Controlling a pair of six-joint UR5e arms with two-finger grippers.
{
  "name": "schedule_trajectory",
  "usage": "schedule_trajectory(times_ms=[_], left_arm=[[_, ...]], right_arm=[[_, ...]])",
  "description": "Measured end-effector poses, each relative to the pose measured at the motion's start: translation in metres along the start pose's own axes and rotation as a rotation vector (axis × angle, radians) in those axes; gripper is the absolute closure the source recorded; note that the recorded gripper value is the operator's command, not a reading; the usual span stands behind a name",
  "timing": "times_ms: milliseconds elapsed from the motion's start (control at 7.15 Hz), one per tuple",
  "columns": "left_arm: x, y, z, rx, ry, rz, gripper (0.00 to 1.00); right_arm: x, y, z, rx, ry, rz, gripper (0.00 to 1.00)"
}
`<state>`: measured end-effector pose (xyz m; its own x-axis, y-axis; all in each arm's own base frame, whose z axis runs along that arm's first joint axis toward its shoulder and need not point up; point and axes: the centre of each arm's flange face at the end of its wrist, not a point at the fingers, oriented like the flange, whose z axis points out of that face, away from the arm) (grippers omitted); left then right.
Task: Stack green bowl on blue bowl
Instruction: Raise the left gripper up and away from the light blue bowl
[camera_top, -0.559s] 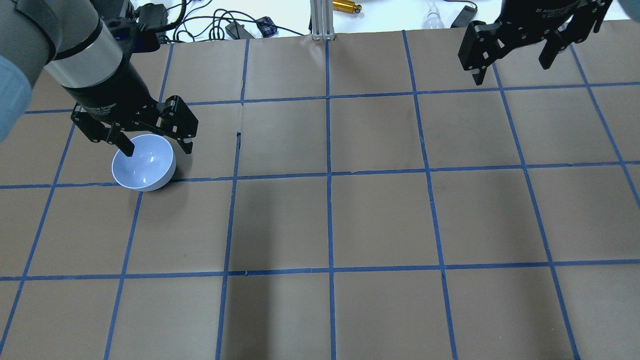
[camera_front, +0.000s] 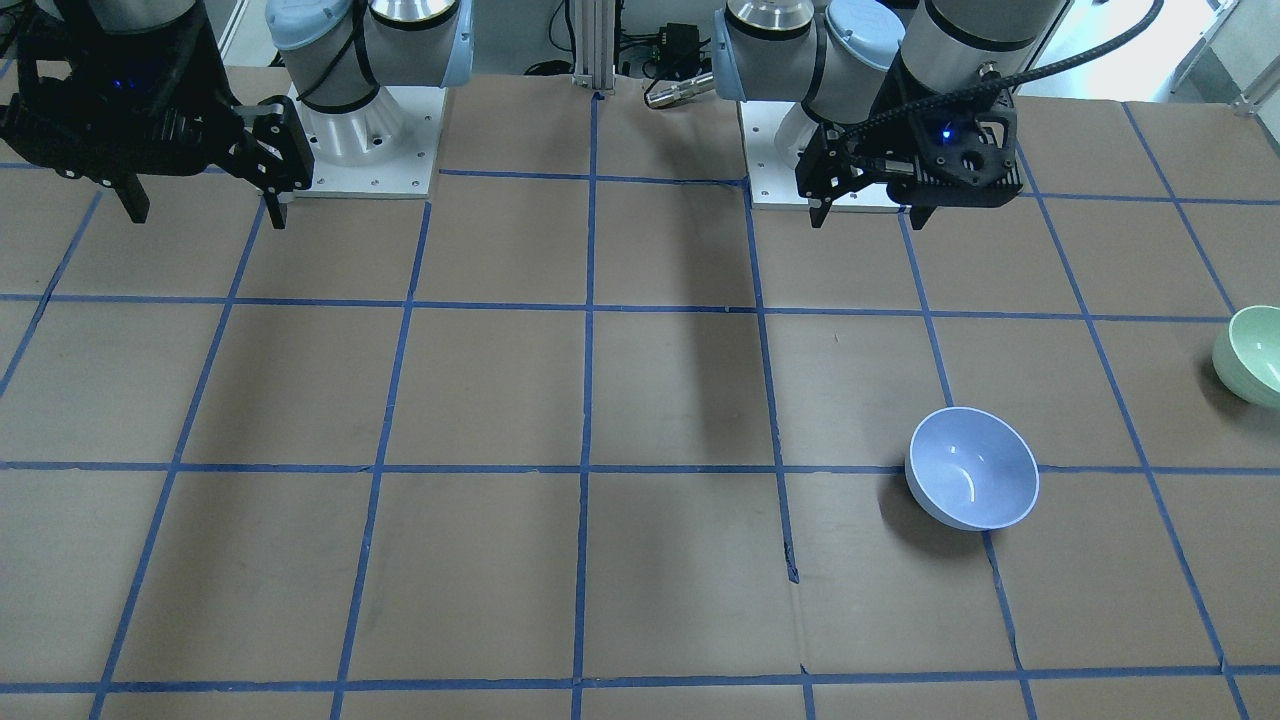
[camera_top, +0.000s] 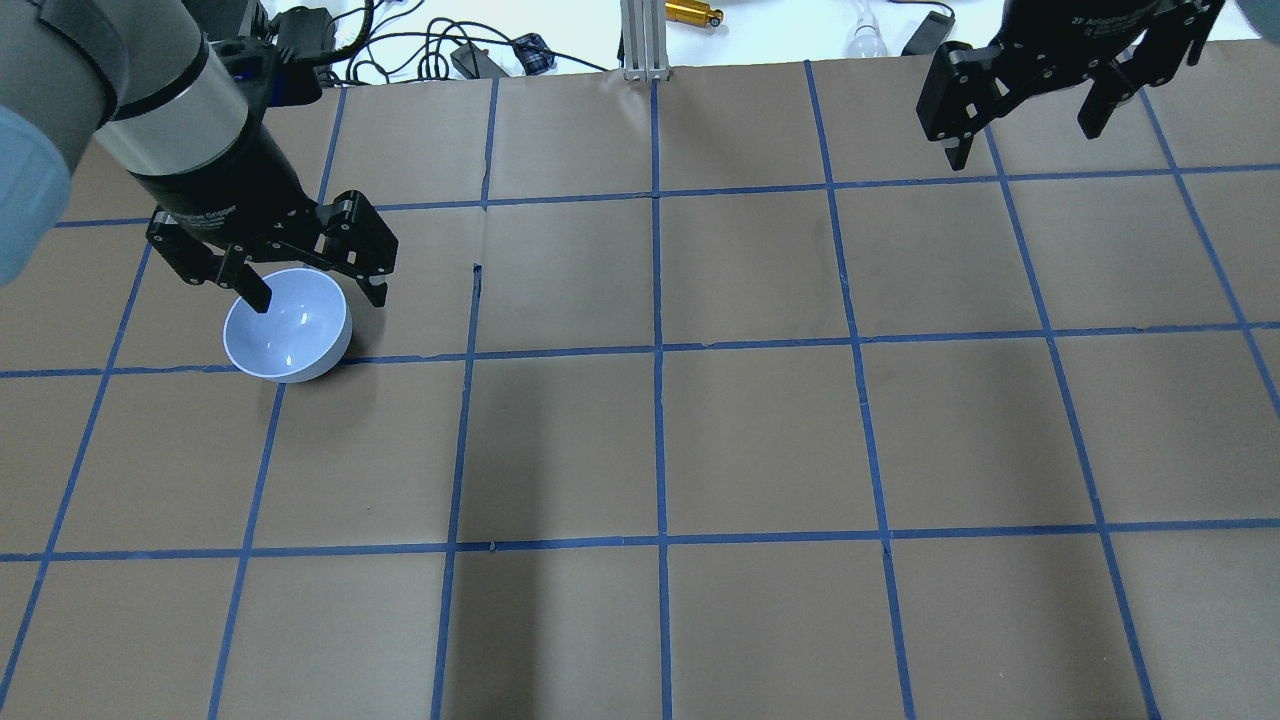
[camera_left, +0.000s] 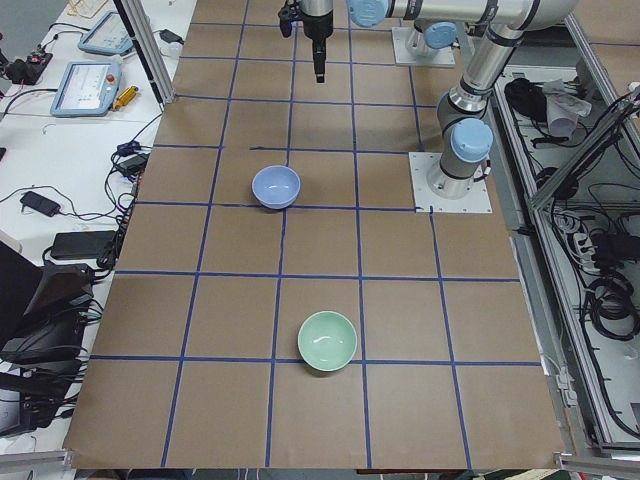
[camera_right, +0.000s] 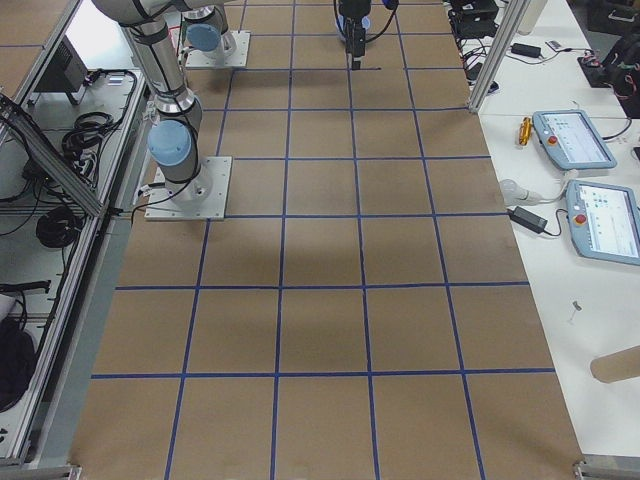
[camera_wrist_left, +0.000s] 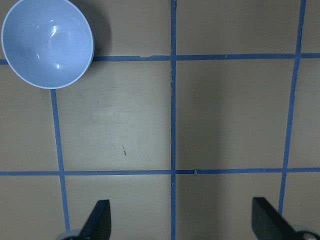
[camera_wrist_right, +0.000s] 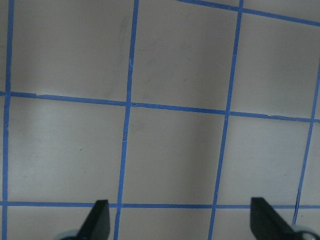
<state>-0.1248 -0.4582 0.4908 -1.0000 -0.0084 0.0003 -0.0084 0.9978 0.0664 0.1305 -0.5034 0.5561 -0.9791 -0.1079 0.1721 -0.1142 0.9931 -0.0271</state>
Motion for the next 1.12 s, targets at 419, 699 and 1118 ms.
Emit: schedule_trajectory(times_ms=[419,699,1118], left_arm=[[-0.002,-0.010,0.004,0.018,-0.001,0.012,0.00],[-0.022,-0.023,0.006,0.035,-0.017,0.091,0.00],[-0.105,-0.037,0.010,0.021,-0.032,0.235,0.00]], right_arm=[[0.000,0.000,0.000,0.000,0.000,0.000,0.00],[0.000,0.000,0.000,0.000,0.000,0.000,0.00],[0.000,0.000,0.000,0.000,0.000,0.001,0.00]])
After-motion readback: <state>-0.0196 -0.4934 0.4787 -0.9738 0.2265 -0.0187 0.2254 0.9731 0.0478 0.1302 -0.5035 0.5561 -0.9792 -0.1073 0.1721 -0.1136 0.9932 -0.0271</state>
